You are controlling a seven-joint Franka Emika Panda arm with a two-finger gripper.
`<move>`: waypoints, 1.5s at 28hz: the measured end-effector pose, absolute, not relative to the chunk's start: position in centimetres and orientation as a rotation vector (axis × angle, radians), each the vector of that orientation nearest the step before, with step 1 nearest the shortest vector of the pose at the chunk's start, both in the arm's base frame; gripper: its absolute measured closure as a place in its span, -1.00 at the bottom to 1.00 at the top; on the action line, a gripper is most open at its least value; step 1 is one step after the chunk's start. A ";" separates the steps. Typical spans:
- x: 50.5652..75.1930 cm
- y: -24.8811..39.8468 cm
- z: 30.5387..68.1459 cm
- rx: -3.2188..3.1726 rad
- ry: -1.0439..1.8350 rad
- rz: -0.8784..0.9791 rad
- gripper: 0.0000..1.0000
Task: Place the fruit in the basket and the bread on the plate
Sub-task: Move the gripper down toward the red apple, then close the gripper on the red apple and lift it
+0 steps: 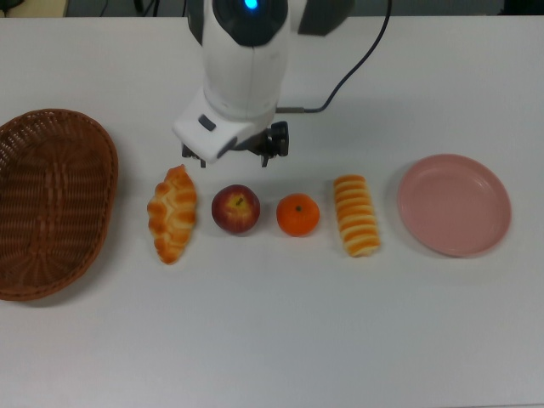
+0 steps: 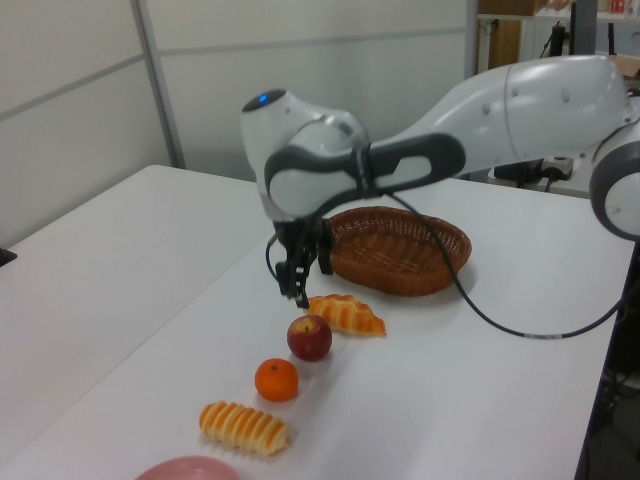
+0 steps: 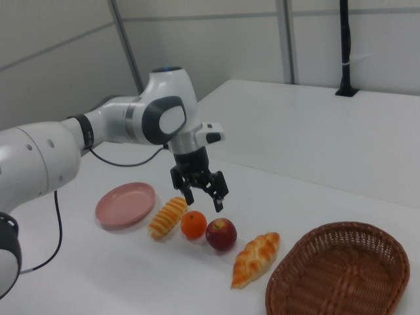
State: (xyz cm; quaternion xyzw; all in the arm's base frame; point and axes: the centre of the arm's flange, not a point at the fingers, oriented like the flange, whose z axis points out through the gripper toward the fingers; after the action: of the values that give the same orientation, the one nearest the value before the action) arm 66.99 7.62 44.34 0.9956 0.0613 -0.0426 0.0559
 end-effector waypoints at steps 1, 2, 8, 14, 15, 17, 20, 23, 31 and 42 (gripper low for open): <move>67.1 7.8 43.8 3.015 0.195 -0.132 -1.00; 67.2 8.1 43.2 3.011 0.204 -0.131 -1.00; 67.1 9.6 39.6 2.985 0.259 -0.160 -1.00; 67.2 9.8 37.5 2.970 0.273 -0.195 -1.00; 67.3 9.8 37.4 2.970 0.273 -0.195 -1.00; 67.4 9.7 37.0 2.966 0.275 -0.191 -1.00; 67.6 9.4 36.6 2.948 0.283 -0.187 -1.00; 67.6 9.1 36.0 2.932 0.286 -0.196 -1.00; 68.4 8.6 35.0 2.935 0.282 -0.151 -1.00; 68.6 8.3 33.5 2.893 0.306 -0.170 -0.81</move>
State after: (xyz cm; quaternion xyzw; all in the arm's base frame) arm 68.57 8.29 33.45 0.9864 0.1043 -0.0580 0.1134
